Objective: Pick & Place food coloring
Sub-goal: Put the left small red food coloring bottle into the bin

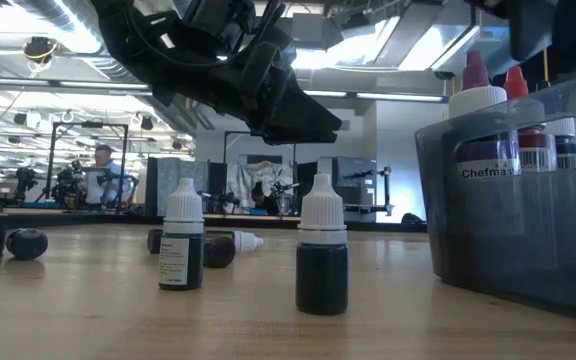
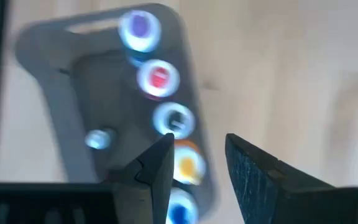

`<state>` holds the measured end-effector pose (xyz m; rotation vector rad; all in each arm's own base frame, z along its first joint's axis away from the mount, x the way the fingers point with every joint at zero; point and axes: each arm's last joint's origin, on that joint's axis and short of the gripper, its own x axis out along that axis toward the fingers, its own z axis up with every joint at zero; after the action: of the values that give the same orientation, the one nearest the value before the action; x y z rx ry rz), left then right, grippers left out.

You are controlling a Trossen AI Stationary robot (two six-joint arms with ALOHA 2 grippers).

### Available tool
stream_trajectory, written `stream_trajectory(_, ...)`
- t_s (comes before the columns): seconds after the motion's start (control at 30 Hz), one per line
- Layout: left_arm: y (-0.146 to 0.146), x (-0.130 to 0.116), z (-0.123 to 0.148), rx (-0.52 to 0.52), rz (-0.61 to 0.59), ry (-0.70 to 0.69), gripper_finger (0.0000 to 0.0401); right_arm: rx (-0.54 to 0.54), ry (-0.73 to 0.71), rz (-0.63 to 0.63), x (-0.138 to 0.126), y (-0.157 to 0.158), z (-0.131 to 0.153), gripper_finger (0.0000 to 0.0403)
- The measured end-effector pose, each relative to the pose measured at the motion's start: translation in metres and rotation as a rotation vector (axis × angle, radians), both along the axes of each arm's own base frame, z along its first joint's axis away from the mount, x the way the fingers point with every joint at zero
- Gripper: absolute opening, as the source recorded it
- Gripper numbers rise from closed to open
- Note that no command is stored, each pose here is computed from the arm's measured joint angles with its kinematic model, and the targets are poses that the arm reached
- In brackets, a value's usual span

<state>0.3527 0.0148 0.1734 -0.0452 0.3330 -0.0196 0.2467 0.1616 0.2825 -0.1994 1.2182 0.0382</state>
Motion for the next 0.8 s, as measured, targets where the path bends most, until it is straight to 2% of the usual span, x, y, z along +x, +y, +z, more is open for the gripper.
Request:
stream_trajectory(0.13, 0.000, -0.001, -0.003, -0.079, 0.029, 0.034, 0.0233, -0.126, -0.109, 0.025, -0.017, -0.012, 0.015, 0.0146)
stream_trajectory(0.23, 0.000, -0.001, -0.004, -0.092, 0.033, 0.041, 0.0233, -0.200, -0.174, 0.023, -0.035, -0.025, 0.019, 0.0147)
stream_trajectory(0.47, 0.000, -0.001, -0.004, -0.106, 0.038, 0.042, 0.0233, -0.216, -0.373, 0.005, -0.083, -0.062, 0.021, 0.0147)
stream_trajectory(0.63, -0.002, -0.001, -0.004, -0.129, 0.025, 0.051, 0.0233, -0.394, -0.576, -0.044, -0.105, -0.086, 0.015, 0.0147)
stream_trajectory(0.73, -0.002, -0.002, -0.005, -0.129, 0.024, 0.054, 0.0233, -0.347, -0.640, -0.129, -0.114, -0.093, 0.007, 0.0147)
stream_trajectory(0.8, -0.003, -0.002, -0.005, -0.128, 0.022, 0.054, 0.0233, -0.335, -0.642, -0.138, -0.118, -0.096, -0.003, 0.0147)
